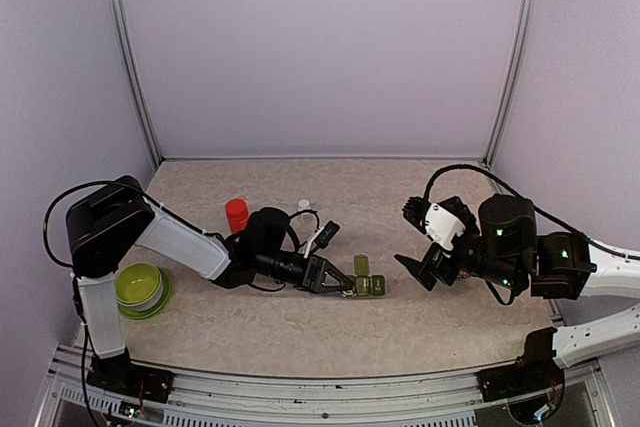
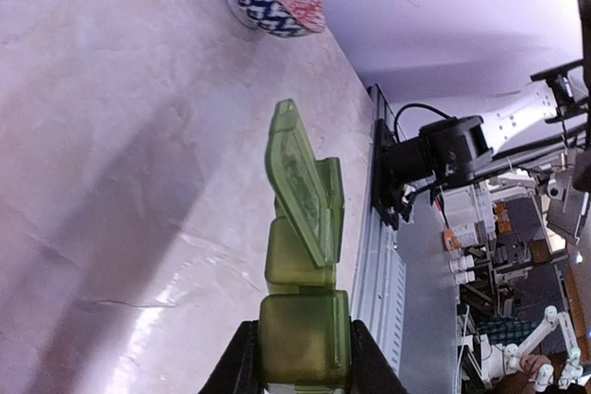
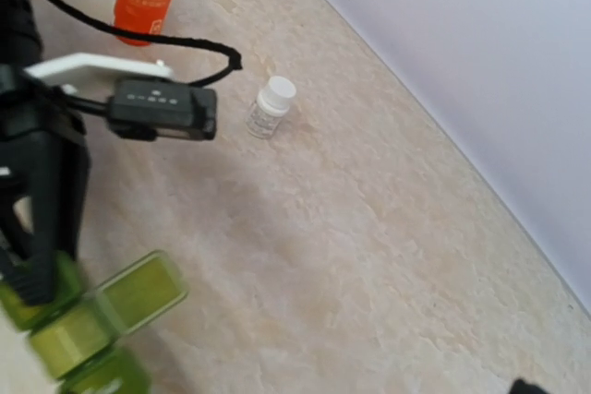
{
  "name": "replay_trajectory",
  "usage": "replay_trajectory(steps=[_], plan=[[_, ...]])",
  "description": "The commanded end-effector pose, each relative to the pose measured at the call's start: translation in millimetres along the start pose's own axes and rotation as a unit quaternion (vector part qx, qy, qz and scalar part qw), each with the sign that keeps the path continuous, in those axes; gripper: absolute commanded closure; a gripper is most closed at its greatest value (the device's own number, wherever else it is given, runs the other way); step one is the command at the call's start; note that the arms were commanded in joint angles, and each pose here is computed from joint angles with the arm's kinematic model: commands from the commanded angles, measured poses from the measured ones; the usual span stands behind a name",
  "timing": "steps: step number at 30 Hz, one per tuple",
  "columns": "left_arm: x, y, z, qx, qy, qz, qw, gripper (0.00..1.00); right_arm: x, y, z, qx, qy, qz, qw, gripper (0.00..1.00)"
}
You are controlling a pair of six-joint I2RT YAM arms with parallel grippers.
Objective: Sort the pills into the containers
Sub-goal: Place the pill container at the center of the board.
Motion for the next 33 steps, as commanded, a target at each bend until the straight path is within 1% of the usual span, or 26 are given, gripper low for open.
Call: replay_trajectory(steps=[1, 8, 12, 15, 21, 25, 28, 30, 33], plan=[[15, 23, -1, 0.010, -0.015, 0.006, 1.000, 1.00, -2, -4, -2, -0.015, -0.003, -0.011, 1.000, 0.00], [14, 63, -5, 0.046, 0.002, 0.029, 0.999, 1.00, -4, -4, -3, -0.015, -0.001, -0.009, 1.000, 0.00], [17, 74, -1, 0.053, 0.001, 0.039, 0.998, 1.00, -5, -4, -5, -0.015, 0.002, -0.007, 1.000, 0.00], [18, 83, 0, 0.062, 0.005, 0.044, 0.997, 0.95, -6, -3, -7, -0.014, 0.004, -0.006, 1.000, 0.00], [19, 99, 0, 0.081, 0.022, 0.051, 0.995, 0.94, -8, -3, -10, -0.014, 0.011, -0.003, 1.000, 0.00], [16, 107, 3, 0.091, 0.025, 0.058, 0.994, 0.90, -9, -3, -11, -0.014, 0.012, -0.005, 1.000, 0.00], [16, 110, 6, 0.099, 0.025, 0.059, 0.993, 0.83, -9, -3, -10, -0.014, 0.011, -0.006, 1.000, 0.00], [17, 111, 8, 0.104, 0.024, 0.058, 0.993, 0.80, -9, -3, -11, -0.014, 0.011, -0.005, 1.000, 0.00], [19, 111, 11, 0.110, 0.020, 0.055, 0.992, 0.74, -10, -3, -11, -0.013, 0.013, -0.005, 1.000, 0.00]])
Point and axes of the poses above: each gripper's point midway between its finger pads, its own z axis back along the fingers, its own y axis along the line the jaws close on, x = y × z, the point moved 7 cm from there along z, back along the fingers, and after that the axes turned 14 degrees about -z, right-handed, at the moved point
